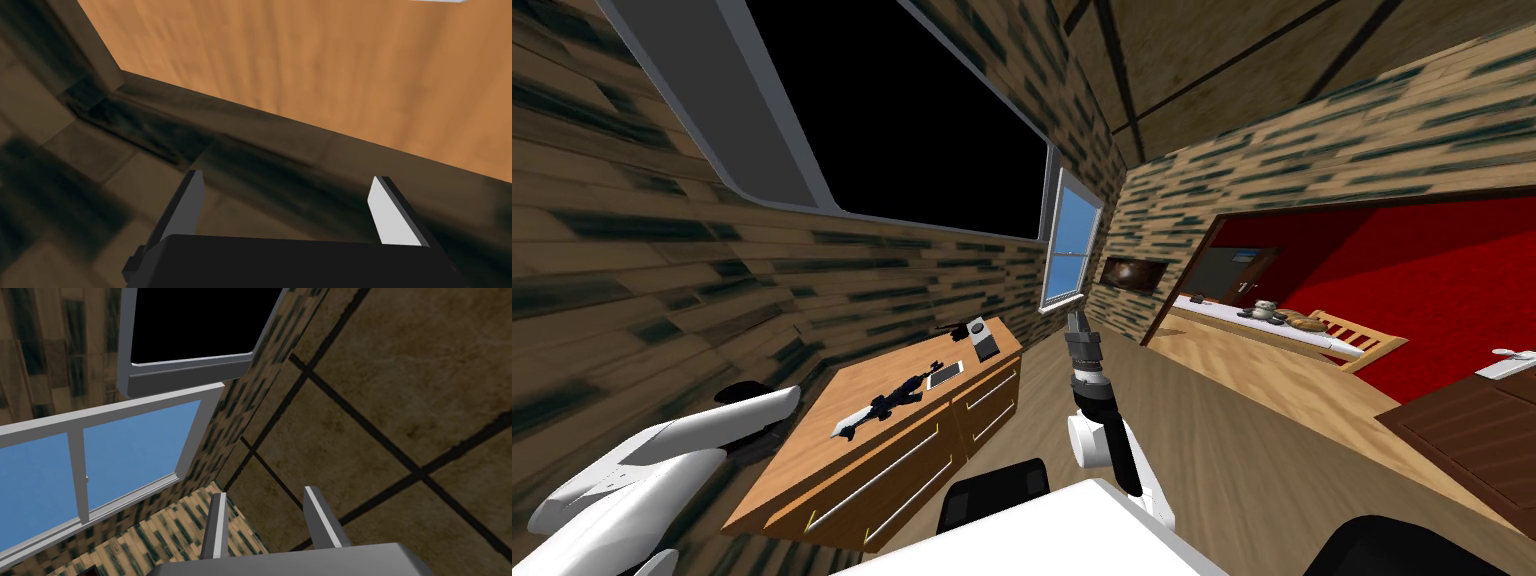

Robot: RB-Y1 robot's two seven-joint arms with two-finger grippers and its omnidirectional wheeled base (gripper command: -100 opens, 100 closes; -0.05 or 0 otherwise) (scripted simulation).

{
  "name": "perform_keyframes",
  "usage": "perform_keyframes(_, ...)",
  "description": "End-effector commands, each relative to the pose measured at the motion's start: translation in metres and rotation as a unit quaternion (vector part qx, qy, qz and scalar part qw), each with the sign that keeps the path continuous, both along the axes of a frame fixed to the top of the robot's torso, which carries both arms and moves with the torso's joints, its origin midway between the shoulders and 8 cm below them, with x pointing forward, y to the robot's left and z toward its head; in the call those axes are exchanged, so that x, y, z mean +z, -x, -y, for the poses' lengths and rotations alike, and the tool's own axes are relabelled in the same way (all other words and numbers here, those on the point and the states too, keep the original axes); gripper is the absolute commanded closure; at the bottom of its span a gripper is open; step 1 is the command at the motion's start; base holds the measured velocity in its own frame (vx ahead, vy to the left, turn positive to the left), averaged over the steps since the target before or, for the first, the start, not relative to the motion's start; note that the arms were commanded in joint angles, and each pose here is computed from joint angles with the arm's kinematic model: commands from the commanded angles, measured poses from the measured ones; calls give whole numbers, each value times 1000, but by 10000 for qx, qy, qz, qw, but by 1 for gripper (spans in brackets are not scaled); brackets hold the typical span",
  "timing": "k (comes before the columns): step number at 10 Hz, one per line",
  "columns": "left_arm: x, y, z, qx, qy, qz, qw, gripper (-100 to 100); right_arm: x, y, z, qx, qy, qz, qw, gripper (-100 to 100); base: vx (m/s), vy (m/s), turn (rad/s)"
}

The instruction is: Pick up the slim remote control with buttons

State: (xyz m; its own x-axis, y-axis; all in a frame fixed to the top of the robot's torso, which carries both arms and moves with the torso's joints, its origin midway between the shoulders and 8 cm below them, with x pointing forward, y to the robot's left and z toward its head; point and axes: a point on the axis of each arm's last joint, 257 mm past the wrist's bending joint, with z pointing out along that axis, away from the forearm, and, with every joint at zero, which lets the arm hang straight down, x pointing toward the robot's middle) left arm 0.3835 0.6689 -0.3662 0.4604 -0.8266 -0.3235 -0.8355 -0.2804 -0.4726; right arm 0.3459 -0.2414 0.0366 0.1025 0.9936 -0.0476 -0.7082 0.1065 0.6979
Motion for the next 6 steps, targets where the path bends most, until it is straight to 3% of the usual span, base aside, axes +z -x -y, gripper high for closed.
perform_keyframes(1, -4, 6, 3, 183, 276, -131, 9994, -100, 0, 0, 0, 0, 0, 0, 10000, 0, -7, 5, -133)
perform_keyframes(4, -21, 22, 12, 389, 639, -390, 9964, -100, 0, 0, 0, 0, 0, 0, 10000, 0, -7, 4, -86)
perform_keyframes(5, -26, 27, 19, 519, 898, -497, 9934, -100, 0, 0, 0, 0, 0, 0, 10000, 0, -5, 2, -134)
perform_keyframes(6, -27, 29, 20, 529, 924, -531, 9929, -100, 0, 0, 0, 0, 0, 0, 10000, 0, -4, 5, -58)
